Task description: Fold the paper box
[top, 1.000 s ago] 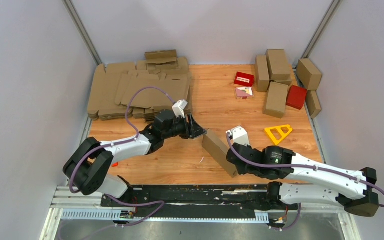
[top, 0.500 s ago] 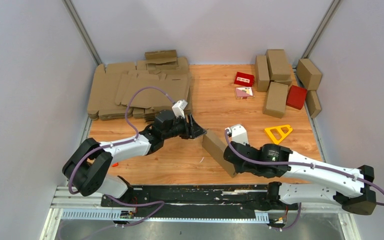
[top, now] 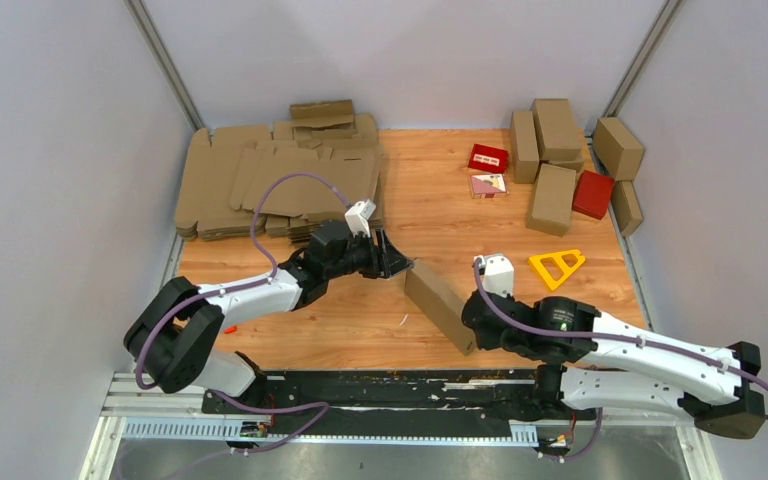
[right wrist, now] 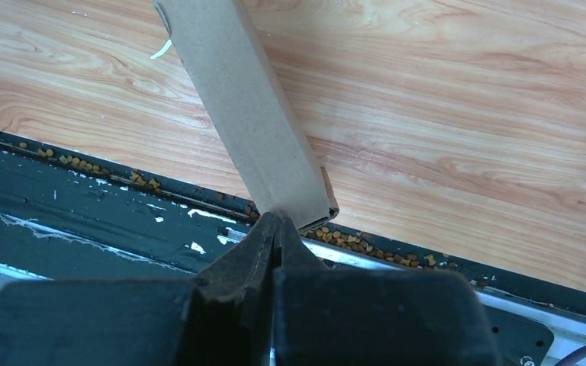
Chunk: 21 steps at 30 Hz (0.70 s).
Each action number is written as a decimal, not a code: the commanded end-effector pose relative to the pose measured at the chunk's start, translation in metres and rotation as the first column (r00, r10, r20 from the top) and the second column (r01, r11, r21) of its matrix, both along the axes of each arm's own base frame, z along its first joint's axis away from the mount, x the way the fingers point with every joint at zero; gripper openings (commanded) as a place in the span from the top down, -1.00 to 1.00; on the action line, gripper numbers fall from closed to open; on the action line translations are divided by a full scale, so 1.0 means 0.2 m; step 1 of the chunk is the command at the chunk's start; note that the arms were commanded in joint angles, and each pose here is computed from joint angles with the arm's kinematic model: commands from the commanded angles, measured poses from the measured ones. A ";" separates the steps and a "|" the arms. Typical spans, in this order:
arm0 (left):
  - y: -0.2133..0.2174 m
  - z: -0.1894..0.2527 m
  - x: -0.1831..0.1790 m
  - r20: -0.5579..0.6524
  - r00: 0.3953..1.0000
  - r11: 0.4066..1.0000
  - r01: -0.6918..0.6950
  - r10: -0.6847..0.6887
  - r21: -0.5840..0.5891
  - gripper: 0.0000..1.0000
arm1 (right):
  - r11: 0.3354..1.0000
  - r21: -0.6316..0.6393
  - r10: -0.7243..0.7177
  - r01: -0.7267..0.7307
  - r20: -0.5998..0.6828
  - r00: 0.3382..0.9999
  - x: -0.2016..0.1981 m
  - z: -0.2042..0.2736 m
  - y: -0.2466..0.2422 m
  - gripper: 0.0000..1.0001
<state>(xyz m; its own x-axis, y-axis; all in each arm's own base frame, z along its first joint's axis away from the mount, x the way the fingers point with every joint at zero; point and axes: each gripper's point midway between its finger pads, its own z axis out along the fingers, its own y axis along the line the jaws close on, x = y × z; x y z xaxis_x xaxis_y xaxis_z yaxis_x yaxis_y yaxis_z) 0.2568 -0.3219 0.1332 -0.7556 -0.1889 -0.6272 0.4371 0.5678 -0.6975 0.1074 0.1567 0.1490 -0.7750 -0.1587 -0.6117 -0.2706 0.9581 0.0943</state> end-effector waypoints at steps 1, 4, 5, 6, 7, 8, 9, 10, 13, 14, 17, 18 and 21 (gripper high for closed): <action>0.07 -0.16 -0.04 -0.049 0.999 0.991 -0.001 0.007 0.130 -0.16 | 1.000 -0.012 0.013 -0.013 -0.003 1.000 -0.01 0.06 -0.01 0.86; 0.06 -0.15 -0.04 -0.046 0.999 0.992 0.001 0.005 0.128 -0.16 | 0.996 -0.004 0.095 -0.095 0.079 0.992 0.05 0.23 0.04 -0.35; 0.06 -0.15 -0.04 -0.047 0.999 0.992 0.004 0.002 0.128 -0.16 | 0.994 -0.004 0.109 -0.109 0.097 0.989 0.07 0.27 0.06 -0.69; 0.06 -0.15 -0.04 -0.046 0.999 0.992 0.005 0.000 0.126 -0.16 | 0.990 -0.026 0.141 -0.139 0.117 0.983 0.09 0.30 0.08 -0.89; 0.05 -0.14 -0.04 -0.044 0.999 0.992 0.008 -0.002 0.124 -0.16 | 0.987 -0.044 0.157 -0.152 0.129 0.979 0.11 0.32 0.09 -0.98; 0.05 -0.14 -0.04 -0.045 0.999 0.992 0.009 -0.004 0.124 -0.16 | 0.984 -0.070 0.172 -0.164 0.131 0.976 0.13 0.33 0.10 -1.00; 0.06 -0.14 -0.04 -0.044 0.999 0.992 0.011 -0.005 0.124 -0.16 | 0.980 -0.092 0.186 -0.175 0.124 0.975 0.16 0.32 0.12 -1.00; 0.06 -0.14 -0.04 -0.042 0.999 0.992 0.010 -0.005 0.123 -0.16 | 0.977 -0.104 0.196 -0.185 0.105 0.975 0.18 0.30 0.13 -1.00; 0.06 -0.14 -0.05 -0.039 0.999 0.992 0.014 -0.009 0.126 -0.16 | 0.969 -0.060 0.243 -0.241 0.035 0.969 0.24 0.20 0.20 -1.00; 0.06 -0.14 -0.05 -0.038 0.999 0.992 0.014 -0.010 0.127 -0.16 | 0.969 -0.041 0.244 -0.243 0.022 0.970 0.26 0.17 0.22 -1.00; 0.06 -0.13 -0.05 -0.035 0.999 0.992 0.021 -0.017 0.128 -0.16 | 0.971 -0.047 0.232 -0.232 -0.008 0.973 0.33 0.09 0.21 -0.93; 0.06 -0.13 -0.06 -0.035 0.999 0.992 0.023 -0.019 0.128 -0.16 | 0.970 -0.058 0.236 -0.237 -0.021 0.972 0.34 0.06 0.21 -0.88; 0.06 -0.12 -0.06 -0.032 0.999 0.992 0.031 -0.027 0.126 -0.16 | 0.961 -0.089 0.259 -0.264 -0.056 0.964 0.36 0.00 0.22 -0.71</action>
<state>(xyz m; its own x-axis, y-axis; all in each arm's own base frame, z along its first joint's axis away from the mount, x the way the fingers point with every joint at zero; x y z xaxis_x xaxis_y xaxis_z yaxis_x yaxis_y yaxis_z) 0.2563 -0.3217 0.1339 -0.7487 -0.1734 -0.6398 0.4495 0.5767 -0.6822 0.1722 0.1802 0.1515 -0.7677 -0.3505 -0.5364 -0.4116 0.9113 -0.0064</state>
